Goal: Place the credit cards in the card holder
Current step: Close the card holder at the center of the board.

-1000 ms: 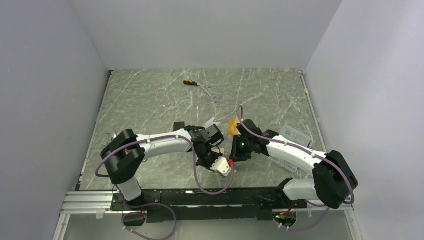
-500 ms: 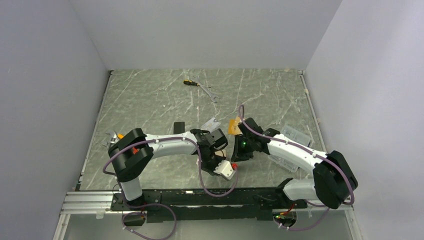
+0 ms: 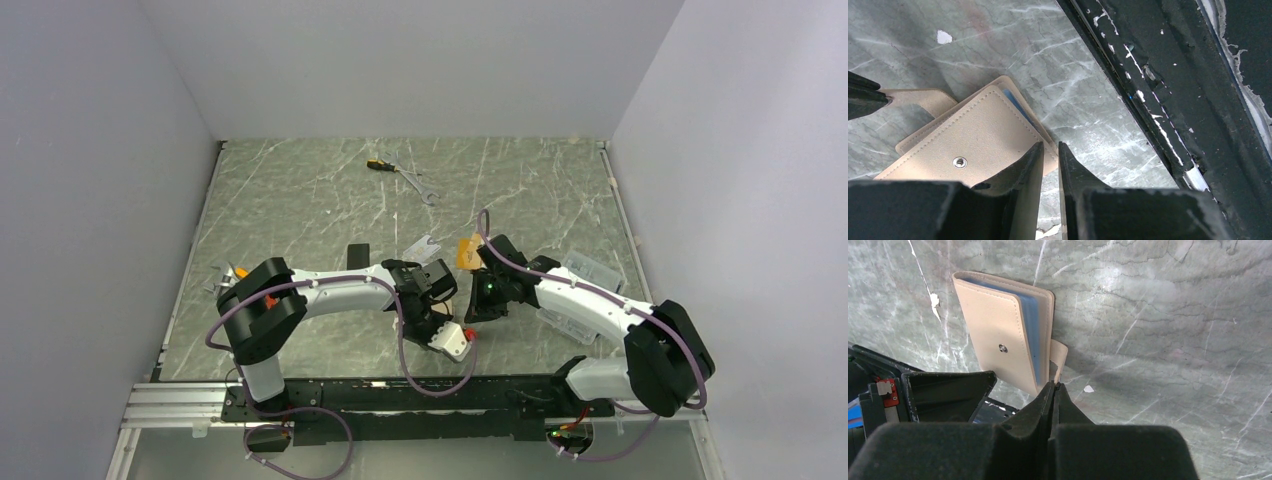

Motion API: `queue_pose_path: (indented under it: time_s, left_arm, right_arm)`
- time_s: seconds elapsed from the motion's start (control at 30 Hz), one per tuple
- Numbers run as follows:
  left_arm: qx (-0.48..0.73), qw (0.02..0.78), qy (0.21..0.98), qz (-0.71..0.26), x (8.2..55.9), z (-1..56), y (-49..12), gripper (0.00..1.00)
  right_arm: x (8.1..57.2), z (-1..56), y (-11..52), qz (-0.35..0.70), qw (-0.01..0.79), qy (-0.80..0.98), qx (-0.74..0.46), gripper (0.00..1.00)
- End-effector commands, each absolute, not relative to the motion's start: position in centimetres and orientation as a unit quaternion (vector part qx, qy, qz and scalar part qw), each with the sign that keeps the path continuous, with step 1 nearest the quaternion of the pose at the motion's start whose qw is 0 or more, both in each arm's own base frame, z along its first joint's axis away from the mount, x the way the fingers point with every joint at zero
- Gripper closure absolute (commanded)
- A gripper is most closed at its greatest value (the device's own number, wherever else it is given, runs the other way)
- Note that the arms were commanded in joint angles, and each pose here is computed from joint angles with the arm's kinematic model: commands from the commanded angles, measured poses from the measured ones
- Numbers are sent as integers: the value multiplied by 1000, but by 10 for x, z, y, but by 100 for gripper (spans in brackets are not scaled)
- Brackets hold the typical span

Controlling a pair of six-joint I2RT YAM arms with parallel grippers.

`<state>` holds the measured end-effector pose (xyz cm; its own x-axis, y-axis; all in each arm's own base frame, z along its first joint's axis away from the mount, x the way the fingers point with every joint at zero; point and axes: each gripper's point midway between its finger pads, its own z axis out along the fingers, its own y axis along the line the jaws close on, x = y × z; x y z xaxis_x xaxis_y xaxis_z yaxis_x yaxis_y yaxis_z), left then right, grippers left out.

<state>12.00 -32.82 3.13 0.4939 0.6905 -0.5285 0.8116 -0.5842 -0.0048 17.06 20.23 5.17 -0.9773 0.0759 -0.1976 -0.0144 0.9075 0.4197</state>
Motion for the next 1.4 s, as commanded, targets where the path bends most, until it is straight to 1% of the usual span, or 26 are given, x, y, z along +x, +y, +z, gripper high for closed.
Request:
queue_pose_path:
  time_s: [0.0,0.23,0.47,0.7,0.9,1.13,1.3,1.37]
  left_arm:
    - [862,105,436,-234,118,19,-323,77]
    - [866,98,433,-233,117,18,-319,84]
    - [869,87,428,-232,115,15,-314,86]
    - [875,78,419,-229,113,13,-308,88]
    - [875,78,416,-233,114,16,-309,88]
    - [871,88,419,-242,120,27,-310,88]
    - [863,93,430,-249,128,41,-305,86]
    - [855,109,438,-254,136,51,-305,86]
  right_arm:
    - [177,57,205,221,111,969,17,100]
    - [187,79,222,264,134,955,6,100]
    - [188,77,243,307,109,945,-13,100]
    - [185,70,257,321,82,943,-36,100]
    - [178,59,266,319,57,945,-53,100]
    - [174,41,262,303,41,951,-49,100]
    - [174,39,261,303,46,951,-44,100]
    - [174,39,261,304,47,951,-43,100]
